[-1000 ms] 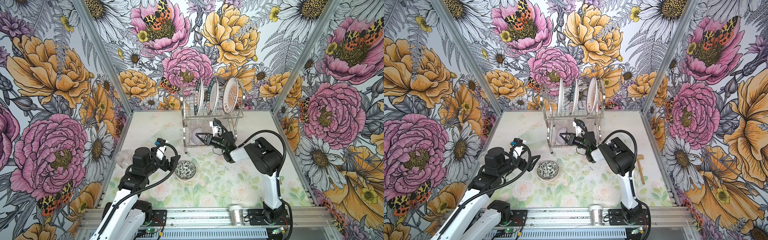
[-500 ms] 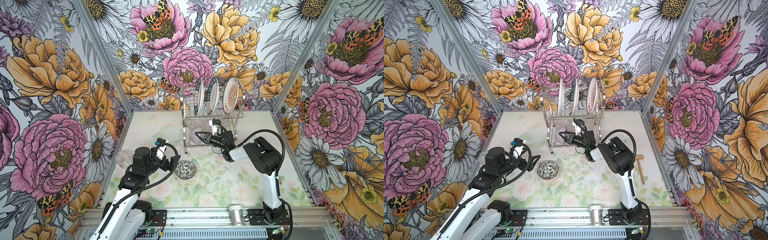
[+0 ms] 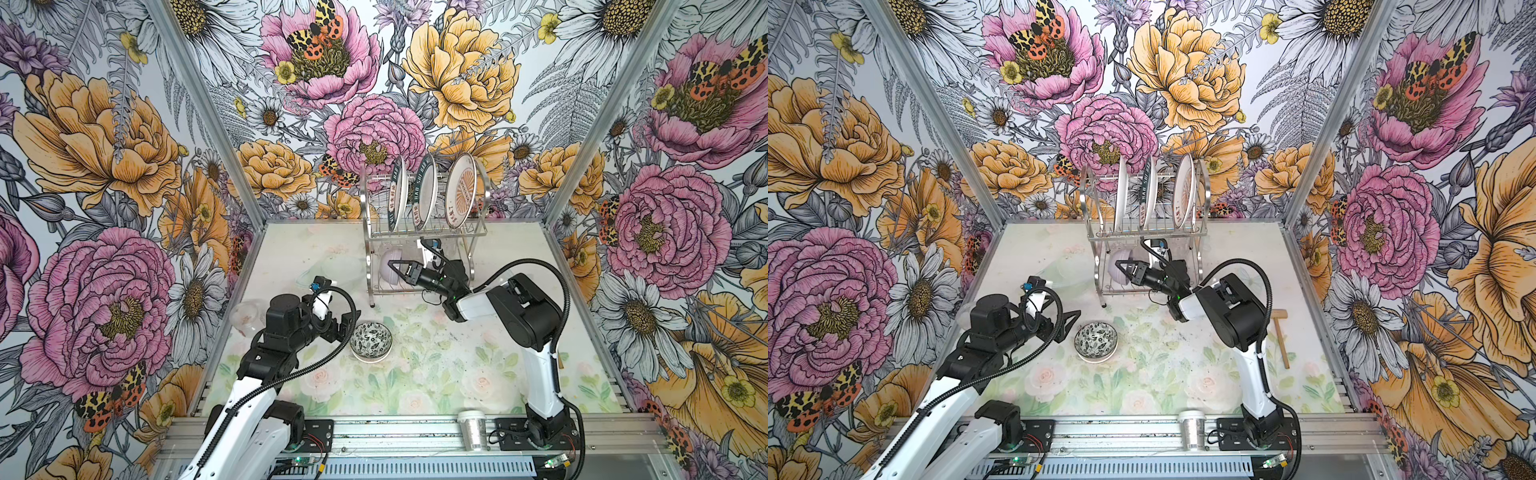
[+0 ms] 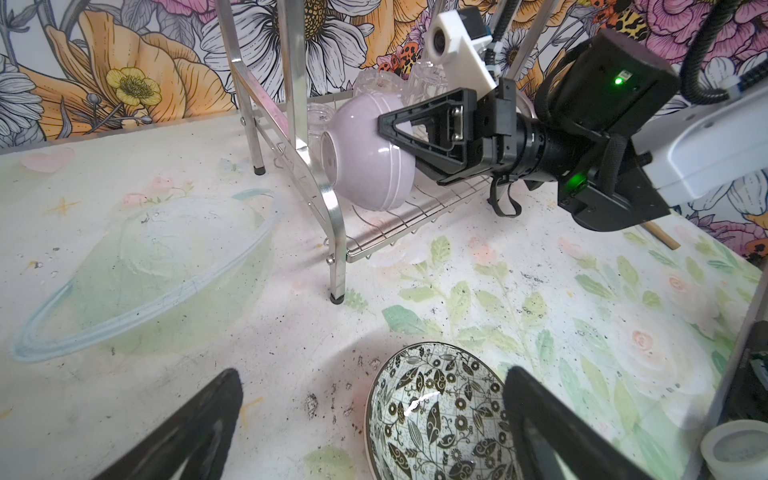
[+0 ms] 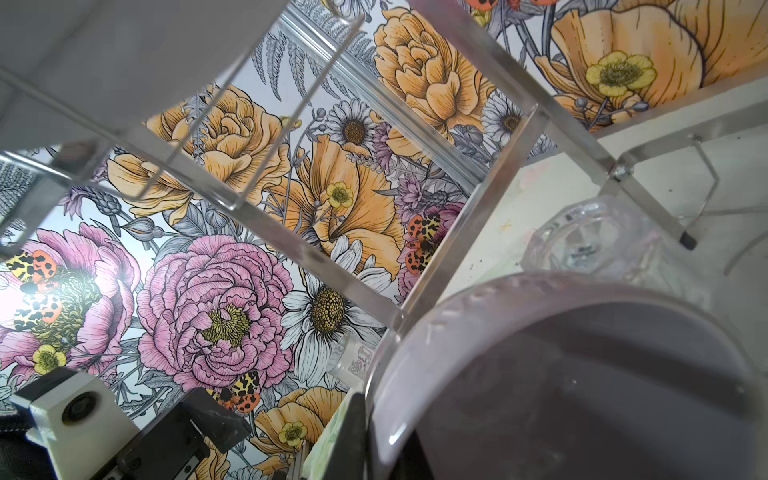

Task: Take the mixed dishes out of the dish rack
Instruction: 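Lift the lavender bowl up and out of the rack with the right gripper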

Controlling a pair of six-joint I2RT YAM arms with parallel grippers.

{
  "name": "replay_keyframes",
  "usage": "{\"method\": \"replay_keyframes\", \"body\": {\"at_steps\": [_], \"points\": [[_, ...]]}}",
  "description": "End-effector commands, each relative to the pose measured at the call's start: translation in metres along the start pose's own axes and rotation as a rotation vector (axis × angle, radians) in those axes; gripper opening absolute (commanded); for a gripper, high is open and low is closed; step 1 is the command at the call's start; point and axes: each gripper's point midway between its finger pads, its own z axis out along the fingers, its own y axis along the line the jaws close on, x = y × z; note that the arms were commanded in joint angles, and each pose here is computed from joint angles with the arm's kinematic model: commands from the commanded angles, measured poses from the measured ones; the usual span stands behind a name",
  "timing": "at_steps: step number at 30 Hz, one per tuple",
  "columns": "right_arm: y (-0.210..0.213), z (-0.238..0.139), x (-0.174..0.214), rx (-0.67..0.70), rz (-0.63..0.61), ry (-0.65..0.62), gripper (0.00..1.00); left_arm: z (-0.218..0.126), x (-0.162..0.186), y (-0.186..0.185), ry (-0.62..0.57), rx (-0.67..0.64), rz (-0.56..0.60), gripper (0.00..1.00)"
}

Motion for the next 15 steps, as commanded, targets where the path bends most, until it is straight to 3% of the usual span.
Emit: {"method": "replay_keyframes", "body": {"at_steps": [1,15], "points": [[0.057,0.002,-0.041,-0.158,-0.137,-0.12,0.06,0.0,0.003,0.002,0.007,-0.012,0.012,0.99],[0.074,-0.011,-0.033,-0.133,-0.179,-0.144,0.0,-0.002,-0.002,0.001,-0.01,-0.011,0.004,0.99]]}}
